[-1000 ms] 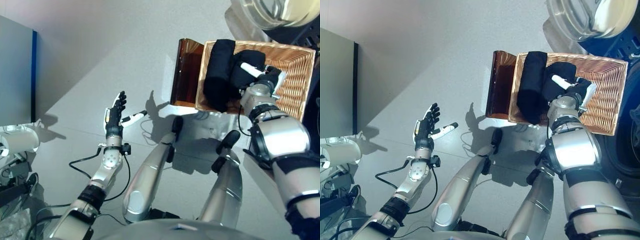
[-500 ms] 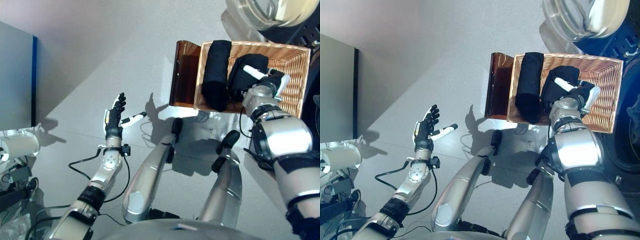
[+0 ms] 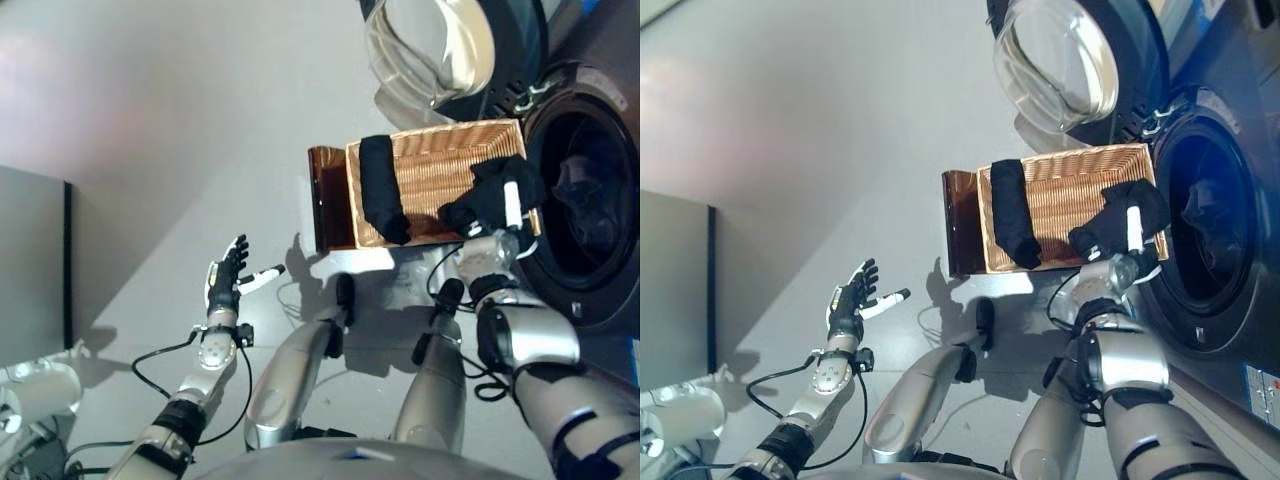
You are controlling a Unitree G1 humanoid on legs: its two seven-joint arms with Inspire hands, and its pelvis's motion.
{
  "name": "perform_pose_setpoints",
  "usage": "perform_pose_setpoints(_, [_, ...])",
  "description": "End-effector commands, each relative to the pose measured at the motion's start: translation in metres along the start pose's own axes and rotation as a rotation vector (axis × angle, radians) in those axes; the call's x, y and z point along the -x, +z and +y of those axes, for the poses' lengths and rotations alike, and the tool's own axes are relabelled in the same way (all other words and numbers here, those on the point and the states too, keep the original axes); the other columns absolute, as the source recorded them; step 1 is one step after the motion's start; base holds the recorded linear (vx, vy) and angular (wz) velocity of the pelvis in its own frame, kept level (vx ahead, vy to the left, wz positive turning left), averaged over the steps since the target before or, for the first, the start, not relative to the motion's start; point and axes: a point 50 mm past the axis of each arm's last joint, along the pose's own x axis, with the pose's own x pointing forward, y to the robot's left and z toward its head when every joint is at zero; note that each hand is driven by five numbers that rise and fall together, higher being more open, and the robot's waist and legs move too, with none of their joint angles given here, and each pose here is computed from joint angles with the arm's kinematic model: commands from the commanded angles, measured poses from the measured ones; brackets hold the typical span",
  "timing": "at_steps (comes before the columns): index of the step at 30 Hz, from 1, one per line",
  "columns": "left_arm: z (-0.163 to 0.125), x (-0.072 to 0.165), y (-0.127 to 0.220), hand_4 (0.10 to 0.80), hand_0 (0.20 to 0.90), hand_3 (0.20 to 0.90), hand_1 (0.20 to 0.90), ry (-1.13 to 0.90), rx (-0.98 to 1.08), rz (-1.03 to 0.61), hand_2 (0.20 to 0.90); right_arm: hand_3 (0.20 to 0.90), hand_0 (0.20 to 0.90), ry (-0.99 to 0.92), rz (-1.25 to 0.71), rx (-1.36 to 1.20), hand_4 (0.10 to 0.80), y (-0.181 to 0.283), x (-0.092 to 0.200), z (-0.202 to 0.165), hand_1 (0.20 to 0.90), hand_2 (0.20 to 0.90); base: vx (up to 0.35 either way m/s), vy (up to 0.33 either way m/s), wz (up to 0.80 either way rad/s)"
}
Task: Pick up the clothes and place them into the washing machine
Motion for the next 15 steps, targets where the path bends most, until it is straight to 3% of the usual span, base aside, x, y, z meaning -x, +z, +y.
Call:
perform_pose_setpoints(1, [-0.001, 0.004, -0.001, 0.800, 0.900, 0.900, 0.900, -0.025, 0.010, -0.035, 0.900, 0.200, 0.200, 0.145, -0.077, -0.198, 0.300, 0.010, 0.007, 0.017, 0.200, 0.200, 0.000, 0.000, 0.00])
perform_pose_setpoints(10, [-0.009, 0.012, -0.013, 0.800, 0.900, 0.900, 0.900, -0.070, 0.000, 0.008, 0.900, 0.200, 0.200, 0.109, -0.055, -0.331, 0.300, -0.002, 0.010, 0.008, 0.200, 0.200, 0.006, 0.007, -0.02])
perform_pose_setpoints(15, [-0.005, 0.017, -0.020, 0.800, 0.900, 0.900, 0.900, -0.062, 0.006, 0.036, 0.900, 0.200, 0.200, 0.150, -0.172, -0.346, 0.300, 0.039, 0.007, 0.030, 0.200, 0.200, 0.000, 0.000, 0.00])
